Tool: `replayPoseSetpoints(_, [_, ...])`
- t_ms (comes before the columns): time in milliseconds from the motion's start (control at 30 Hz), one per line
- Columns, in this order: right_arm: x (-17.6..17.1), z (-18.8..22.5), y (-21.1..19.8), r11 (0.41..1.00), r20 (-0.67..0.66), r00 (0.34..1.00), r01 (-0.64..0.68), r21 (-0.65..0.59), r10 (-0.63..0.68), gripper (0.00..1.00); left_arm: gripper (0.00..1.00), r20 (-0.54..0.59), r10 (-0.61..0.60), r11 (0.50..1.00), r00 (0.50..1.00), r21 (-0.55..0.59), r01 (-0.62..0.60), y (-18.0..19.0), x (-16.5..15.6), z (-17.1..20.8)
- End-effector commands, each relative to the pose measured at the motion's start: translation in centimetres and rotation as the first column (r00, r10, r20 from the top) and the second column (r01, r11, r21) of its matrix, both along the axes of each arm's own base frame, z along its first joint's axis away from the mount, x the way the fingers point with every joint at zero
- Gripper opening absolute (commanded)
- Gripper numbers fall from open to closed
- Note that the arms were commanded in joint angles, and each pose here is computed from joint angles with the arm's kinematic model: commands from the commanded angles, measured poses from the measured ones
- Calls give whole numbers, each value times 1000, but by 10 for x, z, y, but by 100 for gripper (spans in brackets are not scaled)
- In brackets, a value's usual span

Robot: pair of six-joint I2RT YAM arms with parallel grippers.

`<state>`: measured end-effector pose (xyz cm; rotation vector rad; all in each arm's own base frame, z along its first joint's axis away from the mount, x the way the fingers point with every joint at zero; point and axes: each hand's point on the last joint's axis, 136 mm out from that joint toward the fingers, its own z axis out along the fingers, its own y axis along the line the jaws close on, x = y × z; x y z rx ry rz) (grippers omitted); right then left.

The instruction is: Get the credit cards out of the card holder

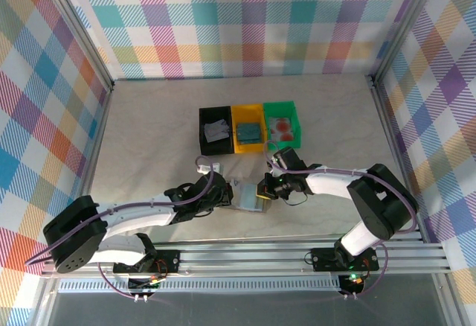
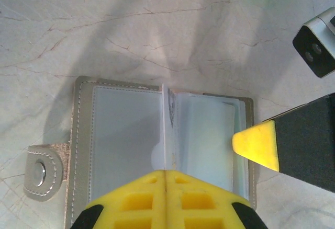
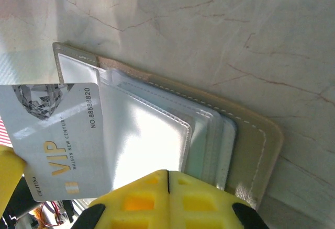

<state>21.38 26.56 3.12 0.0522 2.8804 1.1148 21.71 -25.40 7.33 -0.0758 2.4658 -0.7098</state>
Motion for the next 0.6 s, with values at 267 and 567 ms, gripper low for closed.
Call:
replayPoseSetpoints(267, [-1, 15, 2, 999, 49, 998, -47, 16, 46, 0, 0, 31, 27, 998, 999, 51, -29, 28, 1, 7])
replayPoseSetpoints(567, [-4, 60, 14, 976, 203, 966, -187, 108, 163, 4, 0, 20, -59, 998, 998, -9, 59, 19, -5, 28])
